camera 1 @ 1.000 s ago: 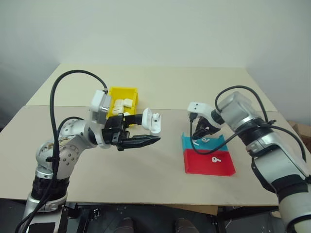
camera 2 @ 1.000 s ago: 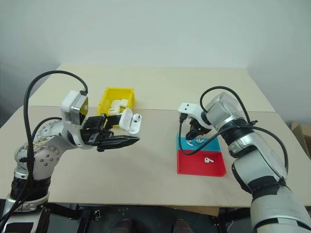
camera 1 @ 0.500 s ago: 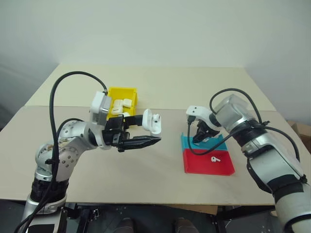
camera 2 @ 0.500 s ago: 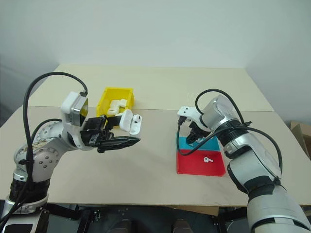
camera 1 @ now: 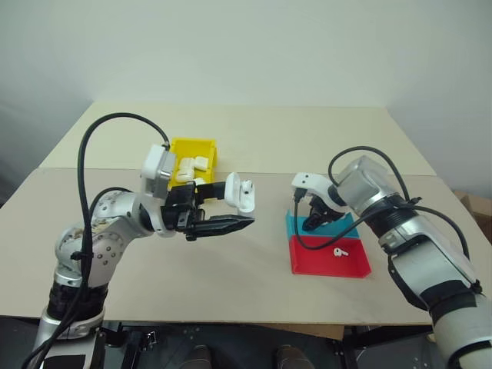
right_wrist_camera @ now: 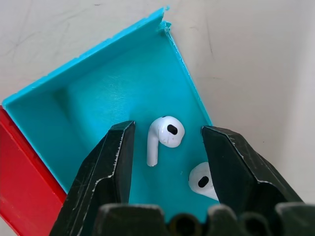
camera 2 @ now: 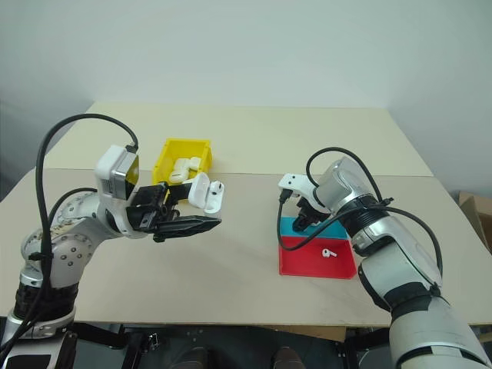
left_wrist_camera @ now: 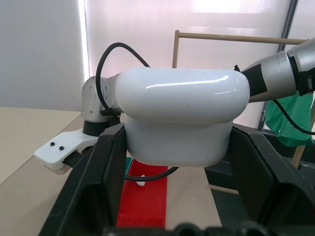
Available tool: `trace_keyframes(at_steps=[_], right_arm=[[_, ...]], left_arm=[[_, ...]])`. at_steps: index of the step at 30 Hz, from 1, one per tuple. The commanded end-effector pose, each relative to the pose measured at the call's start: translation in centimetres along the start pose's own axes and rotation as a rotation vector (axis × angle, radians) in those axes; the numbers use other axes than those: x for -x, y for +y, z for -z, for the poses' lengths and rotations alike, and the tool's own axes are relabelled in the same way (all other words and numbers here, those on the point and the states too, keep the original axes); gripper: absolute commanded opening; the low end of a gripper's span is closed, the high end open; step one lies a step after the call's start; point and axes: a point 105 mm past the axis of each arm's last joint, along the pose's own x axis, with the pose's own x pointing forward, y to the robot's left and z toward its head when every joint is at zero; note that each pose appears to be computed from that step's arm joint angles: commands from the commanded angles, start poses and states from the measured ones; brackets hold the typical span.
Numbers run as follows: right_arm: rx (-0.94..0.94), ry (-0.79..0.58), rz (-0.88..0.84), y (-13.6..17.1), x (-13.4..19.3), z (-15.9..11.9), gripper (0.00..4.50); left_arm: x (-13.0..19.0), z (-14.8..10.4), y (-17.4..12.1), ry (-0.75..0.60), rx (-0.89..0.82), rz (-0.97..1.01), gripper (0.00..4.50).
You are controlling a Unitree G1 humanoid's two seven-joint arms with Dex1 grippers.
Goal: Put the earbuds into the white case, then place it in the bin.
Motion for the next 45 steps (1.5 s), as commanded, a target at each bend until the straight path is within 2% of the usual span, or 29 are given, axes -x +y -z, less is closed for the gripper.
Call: trace_keyframes(at_steps=[1,4,8,14,19,23,25,29,31,34,39,45], right_arm=[[0.011,-0.005,-0.004,0.2,0.1,-0.1,2.61],[0.014,-0.003,-0.009,0.3,0.0,0.0,2.02],[0.023,0.006,-0.013,0.6,-0.3,0.2,0.67],[-0.03,-0.022,-0.02,0.7,0.1,0.3,0.63],[-0.137,-0.137,-0.01,0.0,2.2,-0.5,0.63],[-0.313,-0.454,-0.024,-0.7,6.9,-2.5,0.63],[-0.365,-0.677,-0.027,-0.8,9.7,-3.4,0.63],[-0.313,-1.139,-0.006,1.3,14.9,-3.5,0.63],[-0.335,-1.273,-0.025,2.8,16.1,-3.2,0.63],[-0.283,-1.412,-0.07,5.7,17.1,-3.2,0.63],[-0.163,-1.6,-0.166,10.2,18.8,-4.9,0.63],[0.024,-1.614,-0.202,14.4,18.7,-6.5,0.63]], left_arm=[[0.0,-0.7,-0.4,-0.003,-0.037,0.008,2.79],[0.1,-0.8,-0.4,-0.003,-0.039,0.005,2.79],[0.1,-0.8,-0.5,-0.004,-0.041,0.003,2.79],[0.1,-0.9,-0.5,-0.003,-0.039,0.009,2.79],[-0.1,-0.9,-0.4,-0.002,-0.036,0.023,2.79],[-0.2,-0.9,-0.1,-0.006,-0.032,0.027,2.79],[-0.2,-1.0,0.1,-0.011,-0.028,0.026,2.79],[-0.5,-1.0,0.5,-0.021,-0.019,0.029,2.79],[-0.7,-1.1,0.7,-0.024,-0.015,0.032,2.79],[-1.0,-1.1,1.1,-0.019,-0.007,0.04,2.79],[-1.5,-1.2,2.5,-0.012,0.039,0.012,2.79],[-2.0,-1.5,2.6,-0.015,0.046,0.037,2.79]])
